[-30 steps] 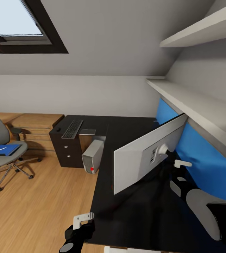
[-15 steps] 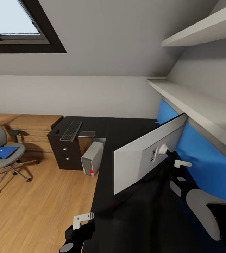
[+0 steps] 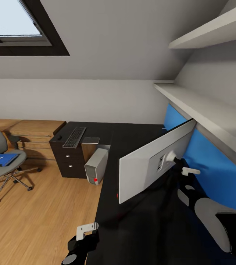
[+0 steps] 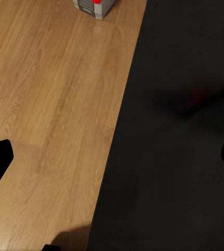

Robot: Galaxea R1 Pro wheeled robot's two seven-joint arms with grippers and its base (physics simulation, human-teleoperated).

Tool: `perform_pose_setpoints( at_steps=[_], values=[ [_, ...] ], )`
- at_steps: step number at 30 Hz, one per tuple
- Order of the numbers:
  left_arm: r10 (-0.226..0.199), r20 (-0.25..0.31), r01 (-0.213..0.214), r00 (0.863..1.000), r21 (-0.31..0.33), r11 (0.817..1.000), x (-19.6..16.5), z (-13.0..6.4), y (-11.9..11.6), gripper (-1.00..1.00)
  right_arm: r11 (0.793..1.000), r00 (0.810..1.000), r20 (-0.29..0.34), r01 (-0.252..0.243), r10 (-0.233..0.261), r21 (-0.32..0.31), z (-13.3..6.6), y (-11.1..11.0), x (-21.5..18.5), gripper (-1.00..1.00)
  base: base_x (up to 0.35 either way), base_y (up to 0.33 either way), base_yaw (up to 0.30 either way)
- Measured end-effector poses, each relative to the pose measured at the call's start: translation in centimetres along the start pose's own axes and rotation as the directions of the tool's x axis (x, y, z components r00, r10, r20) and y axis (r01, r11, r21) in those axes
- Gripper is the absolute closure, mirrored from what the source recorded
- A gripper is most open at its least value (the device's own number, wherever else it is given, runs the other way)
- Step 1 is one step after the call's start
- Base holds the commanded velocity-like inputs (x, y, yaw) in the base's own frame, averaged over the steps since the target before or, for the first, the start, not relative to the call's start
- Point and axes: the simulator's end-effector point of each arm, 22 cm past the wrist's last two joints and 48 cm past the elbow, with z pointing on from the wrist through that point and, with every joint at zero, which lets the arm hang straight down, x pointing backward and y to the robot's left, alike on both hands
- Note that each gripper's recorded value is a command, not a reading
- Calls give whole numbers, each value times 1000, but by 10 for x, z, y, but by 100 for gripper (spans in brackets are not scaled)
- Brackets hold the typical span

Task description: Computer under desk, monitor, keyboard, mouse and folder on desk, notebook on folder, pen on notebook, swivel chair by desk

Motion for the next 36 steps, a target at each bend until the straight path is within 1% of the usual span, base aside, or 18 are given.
perform_pose_setpoints(
  at_steps=[16, 23, 27, 36],
  values=[
    [0, -1, 0, 1000, 0, 1000, 0, 0, 0, -100, 1000, 1000, 1, 4, -4, -10, 0, 2, 0, -100, 0, 0, 0],
    [0, -1, 0, 1000, 0, 1000, 0, 0, 0, -100, 998, 999, 8, 53, -53, -44, 0, 10, -1, -100, 0, 0, 0],
    [0, 0, 0, 1000, 0, 1000, 0, 0, 0, -100, 996, 998, 10, 66, -66, -52, -1, 12, -1, -100, 0, 0, 0],
    [0, 0, 0, 1000, 0, 1000, 0, 0, 0, -100, 996, 998, 10, 70, -70, -55, -1, 13, 0, -100, 0, 0, 0]
  ],
)
